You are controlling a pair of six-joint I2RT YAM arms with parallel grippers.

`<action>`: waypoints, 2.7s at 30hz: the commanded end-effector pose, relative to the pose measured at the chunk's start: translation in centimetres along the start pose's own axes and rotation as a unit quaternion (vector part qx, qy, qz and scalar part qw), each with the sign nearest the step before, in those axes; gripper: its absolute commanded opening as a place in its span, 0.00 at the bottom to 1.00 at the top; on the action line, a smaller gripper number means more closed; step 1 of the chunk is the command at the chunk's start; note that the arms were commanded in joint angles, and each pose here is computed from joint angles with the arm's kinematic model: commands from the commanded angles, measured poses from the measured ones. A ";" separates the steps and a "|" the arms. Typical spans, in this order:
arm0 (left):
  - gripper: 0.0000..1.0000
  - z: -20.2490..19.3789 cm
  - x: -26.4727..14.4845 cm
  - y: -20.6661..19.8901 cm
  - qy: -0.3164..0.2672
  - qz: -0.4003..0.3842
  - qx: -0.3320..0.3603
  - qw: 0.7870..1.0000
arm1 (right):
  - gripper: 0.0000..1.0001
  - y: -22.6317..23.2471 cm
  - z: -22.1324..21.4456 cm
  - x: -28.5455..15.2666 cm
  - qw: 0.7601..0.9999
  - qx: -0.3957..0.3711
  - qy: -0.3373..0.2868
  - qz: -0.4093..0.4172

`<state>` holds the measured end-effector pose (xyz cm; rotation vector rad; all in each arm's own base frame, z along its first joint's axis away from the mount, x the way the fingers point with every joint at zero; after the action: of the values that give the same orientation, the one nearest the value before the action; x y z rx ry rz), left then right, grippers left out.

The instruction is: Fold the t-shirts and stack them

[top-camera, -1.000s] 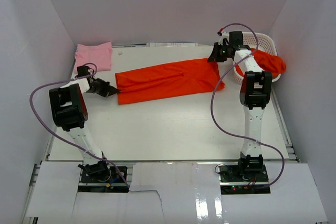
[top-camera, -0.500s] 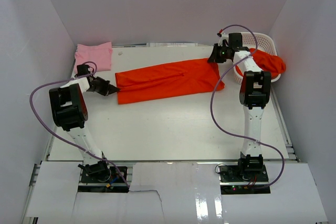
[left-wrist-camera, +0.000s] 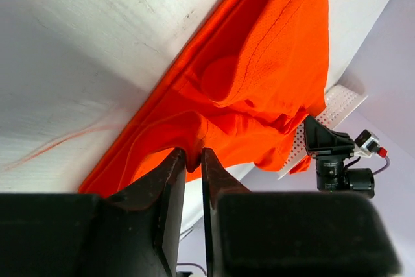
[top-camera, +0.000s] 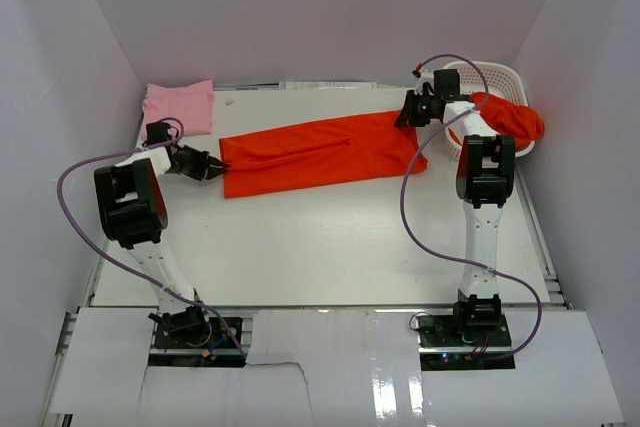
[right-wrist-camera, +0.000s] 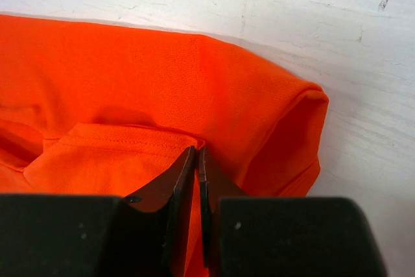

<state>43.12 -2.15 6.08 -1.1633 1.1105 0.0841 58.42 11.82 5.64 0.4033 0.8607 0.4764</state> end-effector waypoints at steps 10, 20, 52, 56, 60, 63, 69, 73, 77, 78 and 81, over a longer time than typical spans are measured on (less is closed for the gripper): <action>0.38 2.1 -4.8 -6.0 -0.160 -0.114 0.098 0.976 | 0.13 0.7 0.9 -0.6 1.000 -0.019 -0.020 0.013; 0.44 0.6 -4.7 -9.8 -0.178 -0.154 0.288 0.928 | 0.13 1.3 1.5 -1.0 0.999 -0.029 -0.029 0.017; 0.56 -16.8 8.8 -21.5 -0.136 -0.055 0.759 0.635 | 0.68 7.0 -0.3 -12.1 0.996 -0.053 -0.061 0.025; 0.55 -18.5 10.5 -23.1 -0.124 -0.090 0.763 0.628 | 0.69 6.2 -3.2 -12.4 0.998 -0.026 -0.034 0.042; 0.55 -21.0 11.2 -25.5 -0.116 -0.136 0.771 0.612 | 0.69 5.1 -4.7 -13.1 0.999 0.001 -0.023 0.048; 0.55 -22.6 11.4 -27.6 -0.112 -0.169 0.774 0.599 | 0.69 5.0 -5.5 -13.1 0.999 0.004 -0.016 0.050; 0.56 -26.2 12.1 -29.0 -0.051 -0.263 0.759 0.594 | 0.69 4.6 -6.8 -12.7 0.998 0.014 -0.003 0.060; 0.56 -27.6 13.2 -29.2 -0.023 -0.295 0.743 0.600 | 0.69 4.5 -8.2 -12.2 0.997 0.027 0.012 0.071; 0.56 -28.1 15.1 -28.1 0.000 -0.301 0.734 0.609 | 0.68 4.2 -9.4 -11.8 0.996 0.037 0.020 0.078; 0.56 -28.1 16.0 -27.4 0.007 -0.297 0.731 0.614 | 0.68 4.2 -9.7 -11.7 0.996 0.038 0.023 0.080; 0.56 -28.1 17.4 -26.4 0.015 -0.294 0.728 0.620 | 0.67 4.0 -10.1 -11.5 0.995 0.043 0.028 0.081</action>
<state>49.07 -42.52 11.27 0.1083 0.4399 -1.1250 42.66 9.90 7.96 0.5358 0.9467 0.5660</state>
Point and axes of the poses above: each gripper's point midway between its finger pads, its own x axis out along the fingers, its own y axis along the line the jaws close on, z = x × y, the point moved 1 cm from there along -x, back along the fingers, and after that the axes turned 10 degrees about x, right-handed, at the moved point
